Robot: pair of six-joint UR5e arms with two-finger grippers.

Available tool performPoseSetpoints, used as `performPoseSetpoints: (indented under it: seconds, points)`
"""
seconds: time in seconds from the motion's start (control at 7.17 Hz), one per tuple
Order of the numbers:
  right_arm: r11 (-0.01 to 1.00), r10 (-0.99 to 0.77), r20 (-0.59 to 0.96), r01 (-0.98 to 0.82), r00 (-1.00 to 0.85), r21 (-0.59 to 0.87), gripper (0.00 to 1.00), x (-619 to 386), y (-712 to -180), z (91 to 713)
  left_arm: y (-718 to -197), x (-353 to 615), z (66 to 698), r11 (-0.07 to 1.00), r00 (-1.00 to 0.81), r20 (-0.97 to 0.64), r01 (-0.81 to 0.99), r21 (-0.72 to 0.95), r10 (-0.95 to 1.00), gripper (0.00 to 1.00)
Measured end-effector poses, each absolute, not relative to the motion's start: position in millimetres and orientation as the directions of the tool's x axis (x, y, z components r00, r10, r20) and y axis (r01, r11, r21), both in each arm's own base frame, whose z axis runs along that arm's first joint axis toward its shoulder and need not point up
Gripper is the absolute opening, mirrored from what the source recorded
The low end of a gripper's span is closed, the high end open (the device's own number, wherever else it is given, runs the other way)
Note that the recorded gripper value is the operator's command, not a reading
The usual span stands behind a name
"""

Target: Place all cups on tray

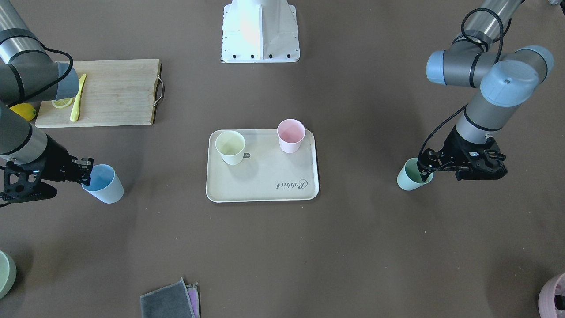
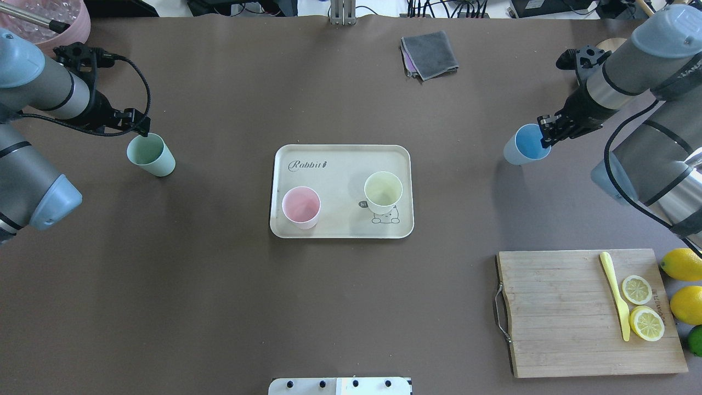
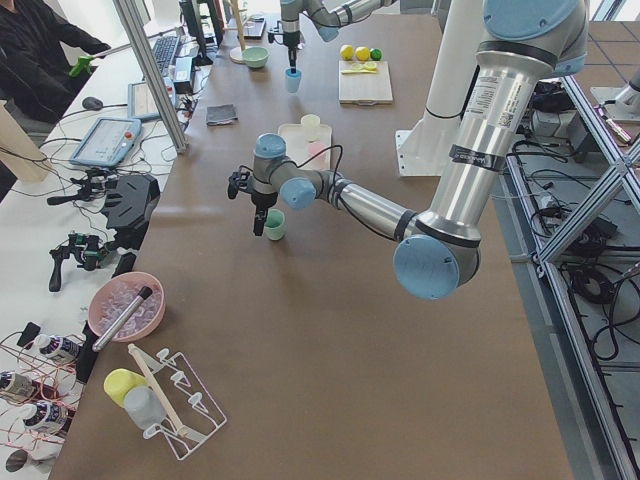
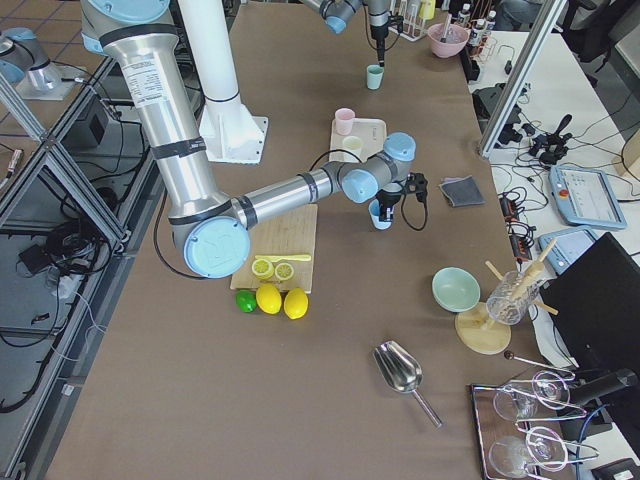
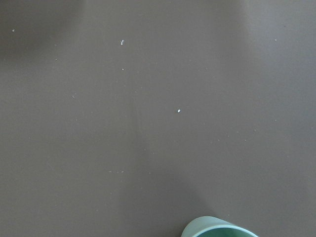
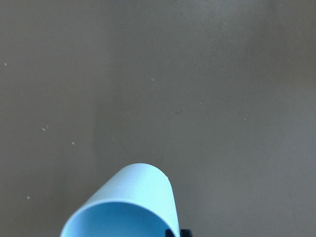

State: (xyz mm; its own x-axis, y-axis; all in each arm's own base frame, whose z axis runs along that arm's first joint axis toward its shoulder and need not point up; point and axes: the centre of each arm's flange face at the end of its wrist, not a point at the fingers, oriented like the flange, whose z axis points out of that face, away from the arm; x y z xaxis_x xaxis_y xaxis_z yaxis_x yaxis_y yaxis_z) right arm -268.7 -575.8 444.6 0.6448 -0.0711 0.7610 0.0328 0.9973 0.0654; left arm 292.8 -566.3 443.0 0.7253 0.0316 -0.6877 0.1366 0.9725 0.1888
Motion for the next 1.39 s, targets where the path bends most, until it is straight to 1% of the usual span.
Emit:
performPoseSetpoints:
  seconds: [0.14,0.28,0.42,0.56,0.7,0.84,1.12,1.39]
  points:
    - [0.998,-0.059,0.777,0.026,0.627,0.055,0.0,-260.6,-584.9,430.1,-564.7,293.3,450.5,0.972,0.723,-0.69,0.136,0.19,0.034,0.92]
    - [0.999,-0.052,0.784,0.022,0.618,0.049,0.0,-258.6,-594.2,411.6,-561.2,293.8,457.7,0.973,0.721,-0.692,0.135,0.188,0.034,0.79]
    - [0.999,-0.049,0.788,0.019,0.614,0.047,0.0,-259.8,-602.7,391.2,-557.2,298.3,461.1,0.974,0.718,-0.696,0.135,0.181,0.03,0.61]
    - [0.999,-0.045,0.789,0.017,0.612,0.044,0.0,-260.7,-609.6,372.3,-551.7,307.6,461.6,0.975,0.711,-0.703,0.137,0.173,0.024,0.49]
    - [0.999,-0.04,0.789,0.013,0.612,0.04,0.0,-260.6,-615.4,355.3,-546.0,317.8,460.2,0.976,0.701,-0.713,0.14,0.168,0.022,0.07]
    - [0.999,-0.035,0.79,0.011,0.612,0.037,0.0,-261.1,-620.6,338.1,-541.1,326.2,459.0,0.976,0.694,-0.72,0.141,0.163,0.02,0.0]
    - [1.0,-0.029,0.792,0.009,0.61,0.03,0.0,-265.4,-628.8,299.9,-538.3,331.1,457.6,0.977,0.689,-0.724,0.138,0.161,0.022,0.0]
    - [1.0,0.003,0.8,-0.004,0.6,-0.001,0.0,-283.9,-627.5,263.8,-551.5,326.2,433.0,0.977,0.681,-0.732,0.15,0.154,0.011,0.0]
